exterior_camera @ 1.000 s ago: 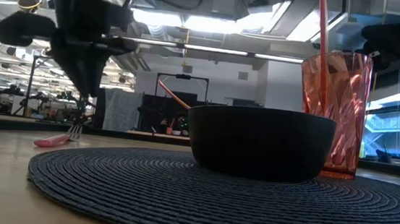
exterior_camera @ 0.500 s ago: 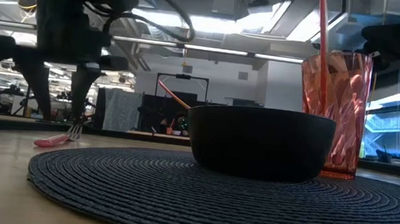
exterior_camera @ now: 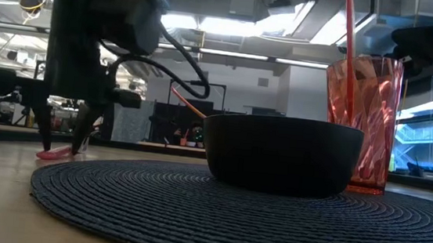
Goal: Pick & Place Utensil
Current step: Put the pink fork in the black bowl, then return to Home Position
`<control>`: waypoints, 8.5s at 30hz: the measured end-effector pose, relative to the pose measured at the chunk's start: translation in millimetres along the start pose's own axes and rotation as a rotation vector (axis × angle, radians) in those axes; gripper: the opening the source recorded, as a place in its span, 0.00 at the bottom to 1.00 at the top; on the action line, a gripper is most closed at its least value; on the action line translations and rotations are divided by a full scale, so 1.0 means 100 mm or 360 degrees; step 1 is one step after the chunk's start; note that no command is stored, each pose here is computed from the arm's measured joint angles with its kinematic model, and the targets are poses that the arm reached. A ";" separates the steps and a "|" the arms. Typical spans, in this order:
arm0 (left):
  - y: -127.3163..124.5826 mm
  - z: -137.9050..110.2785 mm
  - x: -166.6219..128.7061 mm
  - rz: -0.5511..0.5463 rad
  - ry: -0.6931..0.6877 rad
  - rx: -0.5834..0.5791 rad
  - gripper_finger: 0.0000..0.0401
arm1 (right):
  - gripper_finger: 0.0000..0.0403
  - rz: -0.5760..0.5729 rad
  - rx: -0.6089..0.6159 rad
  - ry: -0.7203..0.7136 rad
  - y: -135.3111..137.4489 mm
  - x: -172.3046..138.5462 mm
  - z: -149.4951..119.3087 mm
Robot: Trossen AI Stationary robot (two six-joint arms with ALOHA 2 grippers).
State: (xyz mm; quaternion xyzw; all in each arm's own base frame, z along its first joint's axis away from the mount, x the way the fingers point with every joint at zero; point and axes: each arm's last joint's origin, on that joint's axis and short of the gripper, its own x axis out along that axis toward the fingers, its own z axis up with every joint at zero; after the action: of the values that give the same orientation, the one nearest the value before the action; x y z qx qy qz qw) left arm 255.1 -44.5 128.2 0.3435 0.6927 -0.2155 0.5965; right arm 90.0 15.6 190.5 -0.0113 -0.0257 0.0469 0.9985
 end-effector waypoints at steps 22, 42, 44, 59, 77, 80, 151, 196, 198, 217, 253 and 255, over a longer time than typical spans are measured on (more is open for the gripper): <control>0.21 -0.16 0.07 -0.0283 -0.0117 -0.0819 0.13 | 0.01 0.0001 0.0001 0.0000 0.00 0.00 0.00; 0.23 -0.33 -0.38 0.0036 -0.0365 -0.1026 0.11 | 0.01 0.0001 0.0007 -0.0001 0.00 0.00 0.00; 0.24 -0.35 -0.43 0.0086 -0.0405 -0.1038 0.11 | 0.01 0.0001 0.0007 -0.0001 0.00 0.00 0.00; 0.18 -0.29 -1.37 0.0781 -0.1427 -0.0895 0.11 | 0.01 0.0001 0.0006 -0.0002 0.00 0.00 0.00; 0.63 1.15 -1.77 0.0709 -0.1411 -0.0039 0.10 | 0.01 0.0000 0.0008 -0.0015 0.00 0.00 0.01; 0.82 1.34 -1.71 0.0645 -0.1454 0.0035 0.10 | 0.01 0.0004 0.0008 -0.0015 0.00 0.00 0.01; 0.10 -0.65 -2.28 0.0870 -0.1978 -0.0710 0.01 | 0.01 0.0247 0.0020 -0.0201 0.04 -0.01 0.12; -0.84 -1.61 -0.58 0.1329 -0.2542 -0.1060 0.00 | 0.00 0.0022 0.0064 -0.0134 0.00 -0.01 0.09; -0.83 -1.59 -0.54 0.1310 -0.2541 -0.1073 0.00 | 0.00 0.0022 0.0076 -0.0138 0.00 -0.01 0.09; -0.80 -1.48 -0.22 0.1110 -0.2468 -0.1248 0.00 | 0.00 -0.0131 0.0053 -0.0102 -0.02 0.05 -0.15; -0.79 -1.51 -0.23 0.1291 -0.2376 -0.1337 0.01 | 0.05 -0.0320 -0.0012 -0.0137 -0.06 0.04 -0.12; -0.79 -1.51 -0.23 0.1292 -0.2375 -0.1337 0.01 | 0.05 -0.0320 -0.0011 -0.0137 -0.06 0.04 -0.12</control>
State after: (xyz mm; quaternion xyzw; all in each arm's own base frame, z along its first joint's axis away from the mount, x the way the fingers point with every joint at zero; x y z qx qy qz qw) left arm 96.3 4.7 171.2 0.0889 -0.0190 0.1113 0.9896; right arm 95.4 10.0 179.3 -0.0101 -0.0698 -0.0531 0.9961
